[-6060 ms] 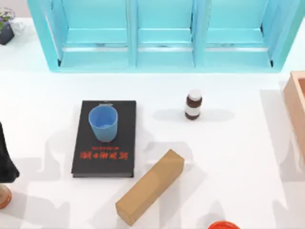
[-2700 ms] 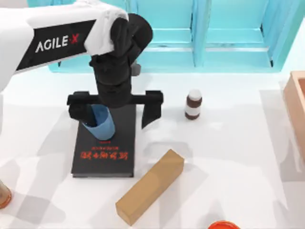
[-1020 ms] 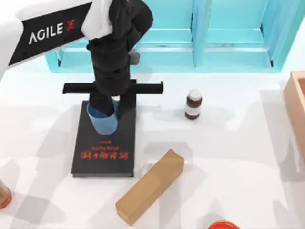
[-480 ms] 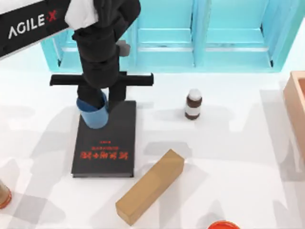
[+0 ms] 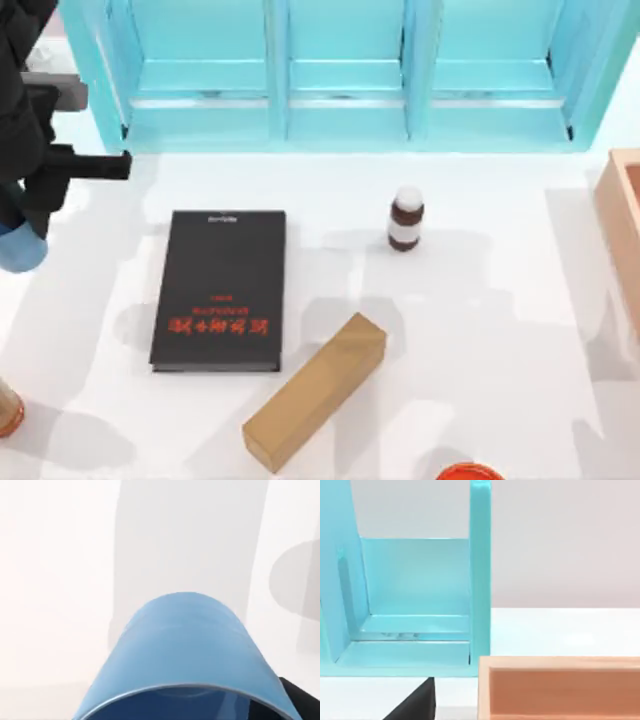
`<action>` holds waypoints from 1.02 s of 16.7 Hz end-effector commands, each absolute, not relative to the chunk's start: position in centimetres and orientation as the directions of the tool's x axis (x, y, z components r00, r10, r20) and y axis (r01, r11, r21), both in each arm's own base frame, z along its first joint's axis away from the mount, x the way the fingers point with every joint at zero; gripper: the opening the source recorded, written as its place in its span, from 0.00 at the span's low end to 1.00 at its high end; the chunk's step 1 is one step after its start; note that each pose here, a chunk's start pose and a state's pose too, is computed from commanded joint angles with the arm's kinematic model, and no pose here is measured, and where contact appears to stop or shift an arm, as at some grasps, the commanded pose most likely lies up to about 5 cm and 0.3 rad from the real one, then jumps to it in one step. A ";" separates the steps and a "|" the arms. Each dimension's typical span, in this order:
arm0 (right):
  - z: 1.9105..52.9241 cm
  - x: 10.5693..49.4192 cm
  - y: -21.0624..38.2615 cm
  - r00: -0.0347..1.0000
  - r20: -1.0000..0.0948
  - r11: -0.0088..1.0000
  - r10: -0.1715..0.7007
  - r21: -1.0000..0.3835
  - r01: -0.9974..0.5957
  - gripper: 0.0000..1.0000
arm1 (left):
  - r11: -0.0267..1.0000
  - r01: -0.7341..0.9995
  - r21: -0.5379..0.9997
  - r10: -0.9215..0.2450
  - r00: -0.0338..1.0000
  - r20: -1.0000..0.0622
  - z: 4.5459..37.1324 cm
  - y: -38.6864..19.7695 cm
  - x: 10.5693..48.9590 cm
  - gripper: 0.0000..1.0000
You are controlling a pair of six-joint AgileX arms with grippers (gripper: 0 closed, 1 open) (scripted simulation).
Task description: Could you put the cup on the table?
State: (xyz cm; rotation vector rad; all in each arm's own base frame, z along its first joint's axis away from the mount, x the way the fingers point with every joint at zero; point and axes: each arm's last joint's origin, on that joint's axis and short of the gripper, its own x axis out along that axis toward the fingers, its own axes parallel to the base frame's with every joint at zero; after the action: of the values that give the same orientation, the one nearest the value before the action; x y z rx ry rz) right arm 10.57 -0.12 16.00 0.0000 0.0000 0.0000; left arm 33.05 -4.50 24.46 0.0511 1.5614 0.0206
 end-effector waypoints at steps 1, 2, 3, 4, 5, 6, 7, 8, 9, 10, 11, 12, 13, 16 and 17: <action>16.0 10.6 -0.1 1.000 0.000 1.000 0.000 0.000 0.000 1.00 | 0.999 0.020 0.050 0.050 0.006 -0.999 24.6 -3.9 32.7 0.00; 16.0 10.6 -0.1 1.000 0.000 1.000 0.000 0.000 0.000 1.00 | 0.998 0.020 0.052 0.052 0.005 -0.999 24.6 -3.7 32.6 0.00; 16.0 10.6 -0.1 1.000 0.000 1.000 0.000 0.000 0.000 1.00 | 0.998 0.020 0.052 0.052 0.005 -0.999 24.6 -3.7 32.6 0.00; 16.0 10.6 -0.1 1.000 0.000 1.000 0.000 0.000 0.000 1.00 | 0.998 0.020 0.052 0.052 0.005 -0.999 24.6 -3.7 32.6 0.00; 16.0 10.6 -0.1 1.000 0.000 1.000 0.000 0.000 0.000 1.00 | 0.998 0.024 0.053 0.053 0.004 -0.999 24.5 -3.9 32.7 0.00; 16.0 10.6 -0.1 1.000 0.000 1.000 0.000 0.000 0.000 1.00 | 0.998 0.026 0.052 0.052 0.006 -0.999 24.5 -3.9 32.7 0.00; 16.0 10.6 -0.1 1.000 0.000 1.000 0.000 0.000 0.000 1.00 | 0.998 0.034 0.047 0.047 0.013 -0.999 24.4 -4.1 32.8 0.00; 16.0 10.6 -0.1 1.000 0.000 1.000 0.000 0.000 0.000 1.00 | 0.998 0.048 0.040 0.039 0.022 -0.999 24.3 -4.3 32.9 0.00; 16.0 10.6 -0.1 1.000 0.000 1.000 0.000 0.000 0.000 1.00 | 0.997 0.063 0.033 0.031 0.030 -0.999 24.0 -4.6 33.0 0.00; 16.0 10.6 -0.1 1.000 0.000 1.000 0.000 0.000 0.000 1.00 | 0.997 0.076 0.027 0.024 0.035 -0.999 23.7 -4.8 33.0 0.00; 16.0 10.6 -0.1 1.000 0.000 1.000 0.000 0.000 0.000 1.00 | 0.996 0.085 0.024 0.021 0.039 -0.999 23.3 -4.9 33.0 0.00; 16.0 10.6 -0.1 1.000 0.000 1.000 0.000 0.000 0.000 1.00 | 0.996 0.089 0.022 0.018 0.042 -0.999 22.8 -4.9 33.1 0.00; 16.0 10.6 -0.1 1.000 0.000 1.000 0.000 0.000 0.000 1.00 | 0.996 0.089 0.022 0.018 0.044 -0.999 22.2 -4.8 33.1 0.00; 16.0 10.6 -0.1 1.000 0.000 1.000 0.000 0.000 0.000 1.00 | 0.997 0.073 0.031 0.029 0.028 -0.999 20.2 -4.1 33.1 0.00; 16.0 10.6 -0.1 1.000 0.000 1.000 0.000 0.000 0.000 1.00 | 0.997 0.063 0.035 0.034 0.020 -0.999 19.6 -3.8 33.0 0.00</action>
State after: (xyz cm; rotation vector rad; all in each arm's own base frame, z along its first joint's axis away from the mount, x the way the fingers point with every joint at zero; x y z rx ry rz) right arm 10.57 -0.12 16.00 0.0000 0.0000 0.0000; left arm 33.00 -3.77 19.57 0.0769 1.5513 -0.0226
